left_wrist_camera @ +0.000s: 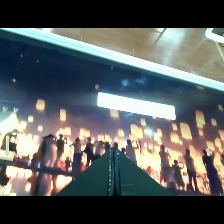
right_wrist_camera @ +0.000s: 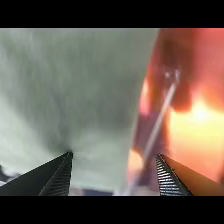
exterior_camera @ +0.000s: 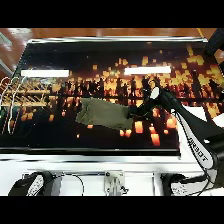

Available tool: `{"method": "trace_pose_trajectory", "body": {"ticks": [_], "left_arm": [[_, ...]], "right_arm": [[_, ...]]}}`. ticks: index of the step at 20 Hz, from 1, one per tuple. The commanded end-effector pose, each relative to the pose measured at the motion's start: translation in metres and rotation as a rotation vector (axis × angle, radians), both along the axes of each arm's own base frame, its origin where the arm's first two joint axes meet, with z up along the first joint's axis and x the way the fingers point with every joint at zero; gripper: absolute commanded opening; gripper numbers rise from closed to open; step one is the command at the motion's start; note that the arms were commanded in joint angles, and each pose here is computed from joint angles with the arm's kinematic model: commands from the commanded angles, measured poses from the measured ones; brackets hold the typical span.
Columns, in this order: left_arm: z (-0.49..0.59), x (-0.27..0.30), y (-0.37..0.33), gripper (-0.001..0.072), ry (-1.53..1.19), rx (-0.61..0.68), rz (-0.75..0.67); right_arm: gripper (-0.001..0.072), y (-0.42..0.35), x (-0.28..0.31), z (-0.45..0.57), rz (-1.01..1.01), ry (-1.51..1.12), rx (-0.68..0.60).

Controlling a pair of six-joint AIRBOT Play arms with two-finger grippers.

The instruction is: Fold the shirts.

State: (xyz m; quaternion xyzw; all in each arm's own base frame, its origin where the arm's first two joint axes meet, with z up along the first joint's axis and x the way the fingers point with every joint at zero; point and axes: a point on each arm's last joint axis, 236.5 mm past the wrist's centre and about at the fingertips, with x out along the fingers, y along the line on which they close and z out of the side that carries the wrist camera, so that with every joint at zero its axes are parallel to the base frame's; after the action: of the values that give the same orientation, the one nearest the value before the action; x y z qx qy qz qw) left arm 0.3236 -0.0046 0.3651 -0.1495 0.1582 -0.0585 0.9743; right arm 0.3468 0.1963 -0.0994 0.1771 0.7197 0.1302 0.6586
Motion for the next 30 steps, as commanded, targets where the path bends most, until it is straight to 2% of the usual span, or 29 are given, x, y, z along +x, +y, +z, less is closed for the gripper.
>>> {"method": "trace_pose_trajectory", "body": {"ticks": [1, 6, 7, 9, 12, 15, 16, 18, 20, 22, 30], "left_arm": [[-0.009, 0.006, 0.001, 0.0032, 0.030, -0.010, -0.003], [-0.015, 0.013, 0.004, 0.0032, 0.051, -0.029, 0.001], [-0.015, 0.013, 0.003, 0.0032, 0.051, -0.029, 0.000], [-0.016, 0.012, 0.003, 0.0032, 0.056, -0.029, -0.002], [-0.017, 0.012, 0.003, 0.0032, 0.059, -0.028, -0.003], [-0.017, 0.013, 0.003, 0.0032, 0.061, -0.029, -0.003], [-0.018, 0.013, 0.003, 0.0032, 0.062, -0.029, -0.003], [-0.019, 0.014, 0.004, 0.0033, 0.065, -0.030, -0.003], [-0.019, 0.014, 0.003, 0.0033, 0.068, -0.030, -0.004], [-0.022, 0.013, 0.002, 0.0033, 0.080, -0.029, -0.010], [-0.030, 0.008, -0.002, 0.0033, 0.117, -0.010, -0.033]], "right_arm": [[0.0645, 0.032, 0.021, -0.003, -0.075, -0.043, 0.154], [0.0640, 0.053, 0.038, -0.003, -0.178, -0.045, 0.262], [0.0532, 0.054, 0.037, -0.004, -0.177, -0.039, 0.267], [0.0070, 0.056, 0.039, -0.002, -0.177, -0.045, 0.279], [0.0075, 0.074, 0.060, 0.051, -0.089, -0.189, 0.445], [0.0075, 0.078, 0.092, 0.187, -0.079, -0.364, 0.737], [0.0074, 0.069, 0.098, 0.234, -0.065, -0.434, 0.799], [0.0074, 0.041, 0.101, 0.313, -0.083, -0.550, 0.827], [0.0075, 0.005, 0.099, 0.368, -0.132, -0.660, 0.784], [0.0074, -0.038, 0.093, 0.397, -0.194, -0.726, 0.682], [0.0074, -0.229, 0.077, 0.361, -0.499, -0.699, 0.091]]}}
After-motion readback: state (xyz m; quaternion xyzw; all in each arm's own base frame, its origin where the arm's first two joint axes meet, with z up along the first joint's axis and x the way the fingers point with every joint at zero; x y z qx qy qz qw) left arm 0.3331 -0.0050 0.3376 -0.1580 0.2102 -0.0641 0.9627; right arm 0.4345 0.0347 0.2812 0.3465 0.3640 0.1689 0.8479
